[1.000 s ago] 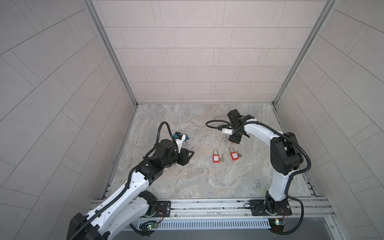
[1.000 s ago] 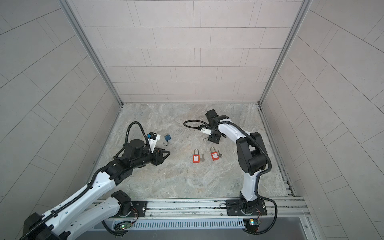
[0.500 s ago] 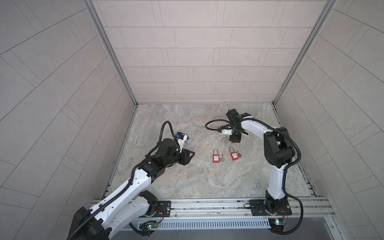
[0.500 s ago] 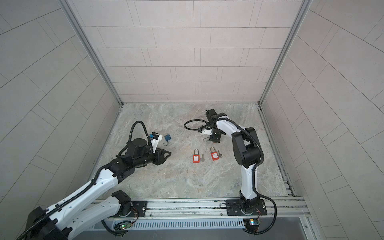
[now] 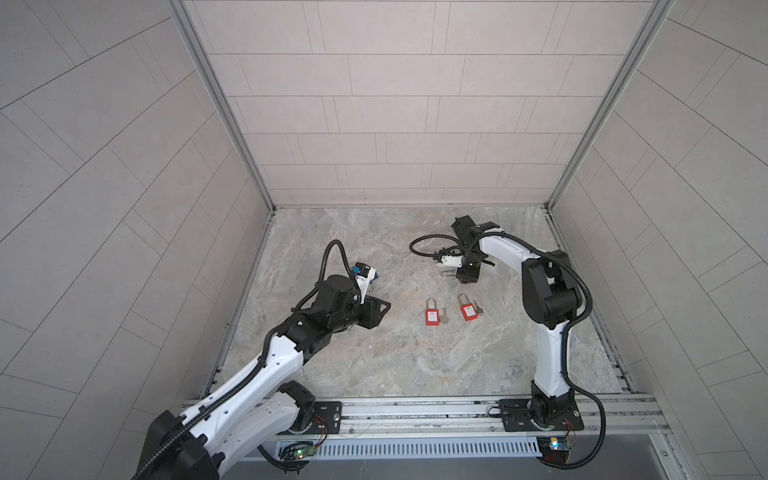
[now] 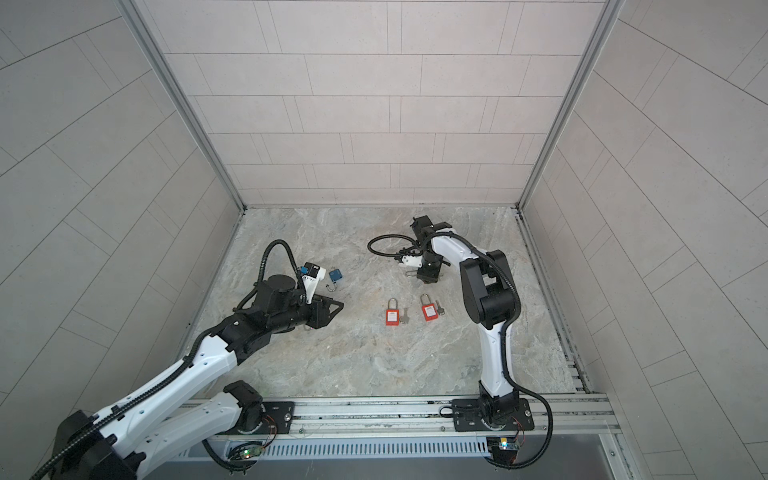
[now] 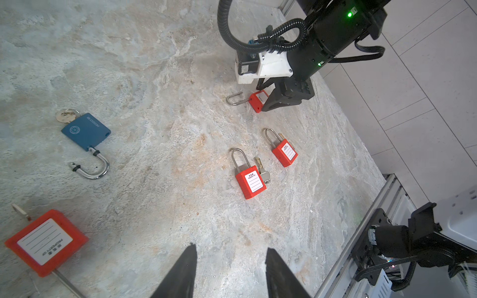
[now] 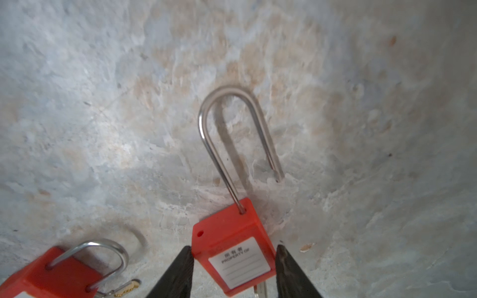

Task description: Lock with the key

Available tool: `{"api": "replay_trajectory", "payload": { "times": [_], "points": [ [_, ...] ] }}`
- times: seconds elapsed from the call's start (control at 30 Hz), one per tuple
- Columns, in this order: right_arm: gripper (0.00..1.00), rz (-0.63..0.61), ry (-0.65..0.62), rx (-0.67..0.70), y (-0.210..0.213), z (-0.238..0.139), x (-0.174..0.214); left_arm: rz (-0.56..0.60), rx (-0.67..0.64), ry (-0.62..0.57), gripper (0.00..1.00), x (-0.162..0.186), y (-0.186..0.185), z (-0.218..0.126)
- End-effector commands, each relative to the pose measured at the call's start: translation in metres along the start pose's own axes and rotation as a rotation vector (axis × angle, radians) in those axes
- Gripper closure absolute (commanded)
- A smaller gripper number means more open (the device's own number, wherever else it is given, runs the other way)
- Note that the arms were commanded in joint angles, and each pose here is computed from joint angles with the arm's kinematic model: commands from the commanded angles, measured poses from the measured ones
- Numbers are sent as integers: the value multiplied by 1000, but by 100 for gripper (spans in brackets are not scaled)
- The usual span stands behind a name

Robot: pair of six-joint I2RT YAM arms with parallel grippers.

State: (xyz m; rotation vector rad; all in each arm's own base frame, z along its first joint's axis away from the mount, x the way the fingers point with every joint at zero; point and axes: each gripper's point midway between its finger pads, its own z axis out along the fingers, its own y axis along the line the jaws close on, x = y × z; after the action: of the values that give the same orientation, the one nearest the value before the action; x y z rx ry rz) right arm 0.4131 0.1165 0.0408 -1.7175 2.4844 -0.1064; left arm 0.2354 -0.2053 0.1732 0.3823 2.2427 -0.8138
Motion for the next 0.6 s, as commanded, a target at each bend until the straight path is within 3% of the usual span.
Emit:
{"api": "replay_trajectory", "payload": {
  "times": [0.0,0.27,0.43,0.57],
  "points": [
    [48,49,-1,-53,8,8,-1,3,7,-32,52,-14,-7,-4],
    [53,219,-33,-47,-3,2,-13,8,9,-32,52,-13,-10,-2],
    [50,191,-131,-41,5,-12,-22,12,13,-40,52,-14,-12,-5],
    [49,180,-65,-15,5,-6,-9,14,13,-46,52,-13,-12,-6]
  ]
}}
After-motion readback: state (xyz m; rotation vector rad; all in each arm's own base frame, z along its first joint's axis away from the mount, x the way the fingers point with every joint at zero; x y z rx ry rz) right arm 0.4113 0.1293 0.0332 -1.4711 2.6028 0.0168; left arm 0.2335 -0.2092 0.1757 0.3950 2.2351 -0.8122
